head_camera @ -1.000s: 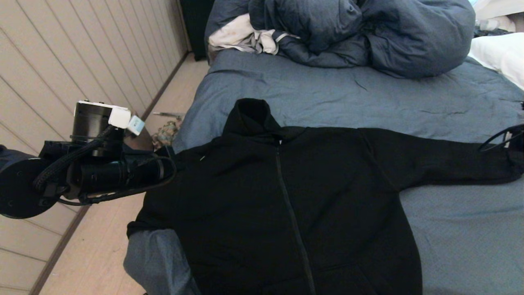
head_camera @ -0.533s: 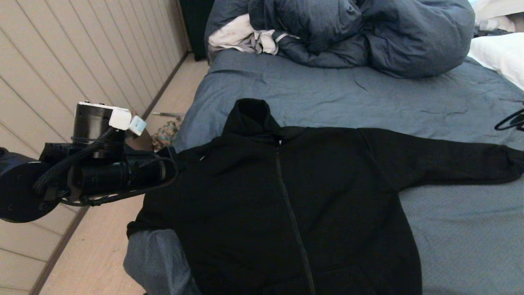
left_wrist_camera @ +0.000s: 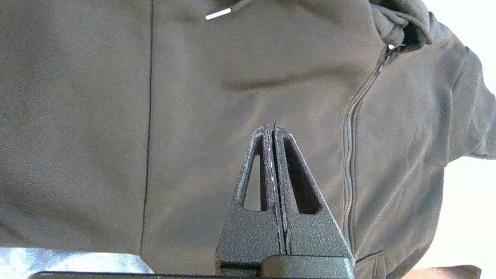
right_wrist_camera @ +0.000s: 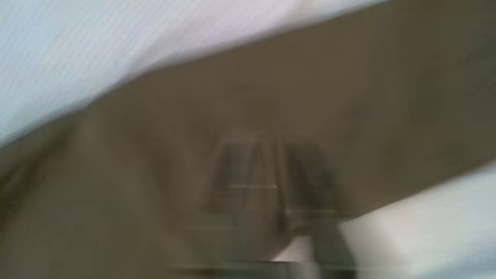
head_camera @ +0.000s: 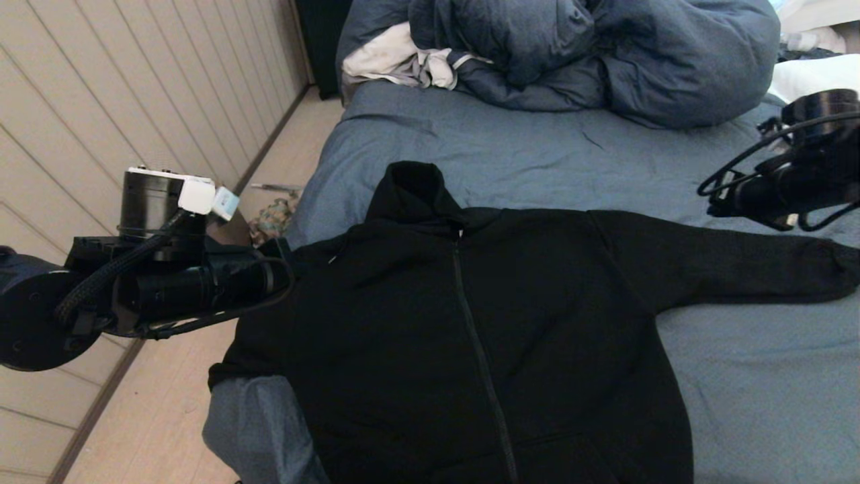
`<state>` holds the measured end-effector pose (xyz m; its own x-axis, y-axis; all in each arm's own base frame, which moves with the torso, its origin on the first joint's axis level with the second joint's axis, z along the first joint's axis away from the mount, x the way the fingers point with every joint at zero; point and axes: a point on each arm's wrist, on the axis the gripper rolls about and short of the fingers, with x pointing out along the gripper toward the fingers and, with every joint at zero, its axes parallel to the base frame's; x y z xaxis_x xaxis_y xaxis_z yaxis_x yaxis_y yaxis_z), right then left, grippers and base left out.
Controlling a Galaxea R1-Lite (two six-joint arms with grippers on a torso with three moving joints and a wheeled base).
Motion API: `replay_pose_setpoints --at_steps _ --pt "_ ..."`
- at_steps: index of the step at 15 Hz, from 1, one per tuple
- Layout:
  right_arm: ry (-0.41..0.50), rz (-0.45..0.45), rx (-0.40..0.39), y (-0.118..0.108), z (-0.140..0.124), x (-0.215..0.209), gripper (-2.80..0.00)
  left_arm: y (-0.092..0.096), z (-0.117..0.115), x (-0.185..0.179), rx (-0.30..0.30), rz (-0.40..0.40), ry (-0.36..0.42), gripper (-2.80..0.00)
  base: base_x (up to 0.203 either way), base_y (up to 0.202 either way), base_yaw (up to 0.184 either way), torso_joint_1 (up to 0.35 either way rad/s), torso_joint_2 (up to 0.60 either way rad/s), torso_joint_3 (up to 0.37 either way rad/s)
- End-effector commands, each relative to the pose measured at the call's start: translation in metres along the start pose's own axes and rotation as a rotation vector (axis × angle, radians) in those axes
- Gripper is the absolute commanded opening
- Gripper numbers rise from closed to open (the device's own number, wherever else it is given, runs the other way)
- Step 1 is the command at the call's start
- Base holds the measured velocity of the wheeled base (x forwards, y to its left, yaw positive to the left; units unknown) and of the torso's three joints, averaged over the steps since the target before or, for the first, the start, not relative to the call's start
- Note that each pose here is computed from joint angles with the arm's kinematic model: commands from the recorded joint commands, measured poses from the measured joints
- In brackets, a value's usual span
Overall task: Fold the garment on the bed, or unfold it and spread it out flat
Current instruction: Fold the black sweatshirt
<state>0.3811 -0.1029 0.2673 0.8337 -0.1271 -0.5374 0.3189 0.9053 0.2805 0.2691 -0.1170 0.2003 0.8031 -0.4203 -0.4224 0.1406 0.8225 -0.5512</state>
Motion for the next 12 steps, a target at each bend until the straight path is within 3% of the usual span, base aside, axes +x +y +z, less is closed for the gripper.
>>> replay_pose_setpoints --at_steps 1,6,9,12 --pt "0.048 0.069 -0.035 0.034 -0.017 -0.007 -2.80 -0.001 -0.001 0.000 -0.002 -0.002 0.000 -2.80 0.000 0.000 0.000 0.000 0.00 0.000" --pt "0.087 0.228 -0.099 0.095 -0.047 -0.052 -2.80 -0.003 0.001 -0.004 0.003 -0.011 -0.009 -2.80 0.000 0.000 0.000 0.000 0.00 0.000" --pt "0.119 0.289 -0.150 0.117 -0.064 -0.062 -2.80 -0.002 0.000 -0.004 0.008 -0.004 -0.008 -2.80 0.000 0.000 0.000 0.000 0.00 0.000" --pt "0.108 0.313 -0.169 0.125 -0.064 -0.064 -2.80 -0.002 0.000 -0.004 0.008 -0.002 -0.011 -2.80 0.000 0.000 0.000 0.000 0.00 0.000"
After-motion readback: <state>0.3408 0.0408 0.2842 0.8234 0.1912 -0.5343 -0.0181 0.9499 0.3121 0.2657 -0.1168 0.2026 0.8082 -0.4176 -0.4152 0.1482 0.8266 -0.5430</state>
